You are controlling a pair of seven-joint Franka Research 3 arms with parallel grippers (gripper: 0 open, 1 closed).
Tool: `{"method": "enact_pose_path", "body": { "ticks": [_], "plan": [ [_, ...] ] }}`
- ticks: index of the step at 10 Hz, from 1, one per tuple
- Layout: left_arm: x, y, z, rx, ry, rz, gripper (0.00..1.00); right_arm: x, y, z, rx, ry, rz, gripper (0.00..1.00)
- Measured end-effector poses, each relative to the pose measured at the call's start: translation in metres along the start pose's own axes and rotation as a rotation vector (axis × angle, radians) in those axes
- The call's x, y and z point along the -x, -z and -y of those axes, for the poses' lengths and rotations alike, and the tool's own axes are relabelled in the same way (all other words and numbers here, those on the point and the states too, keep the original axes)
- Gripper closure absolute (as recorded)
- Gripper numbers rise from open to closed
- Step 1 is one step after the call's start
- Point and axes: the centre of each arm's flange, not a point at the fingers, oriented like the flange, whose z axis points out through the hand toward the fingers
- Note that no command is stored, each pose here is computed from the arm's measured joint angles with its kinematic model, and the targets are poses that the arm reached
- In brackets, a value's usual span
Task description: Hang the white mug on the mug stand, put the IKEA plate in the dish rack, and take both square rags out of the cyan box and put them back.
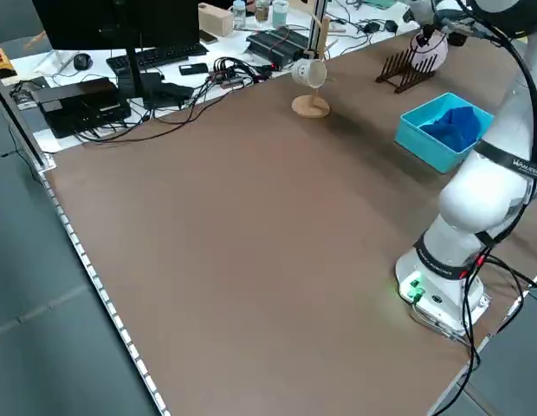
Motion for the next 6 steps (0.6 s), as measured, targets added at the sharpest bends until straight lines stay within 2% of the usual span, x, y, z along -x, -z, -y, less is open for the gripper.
{"method": "enact_pose_path", "body": {
  "ticks": [2,4,6],
  "plan": [
    [0.009,-0.005,-0.026,0.005,-0.044,0.067,0.04,-0.006,0.042,-0.047,-0.144,-0.049,0.065,0.0],
    [0.019,-0.003,-0.054,0.007,-0.093,0.083,0.04,-0.027,0.071,-0.148,-0.294,-0.07,0.128,0.0],
    [0.039,-0.018,-0.092,0.018,-0.158,0.13,0.04,-0.046,0.065,-0.233,-0.411,-0.062,0.17,0.0]
  ]
}}
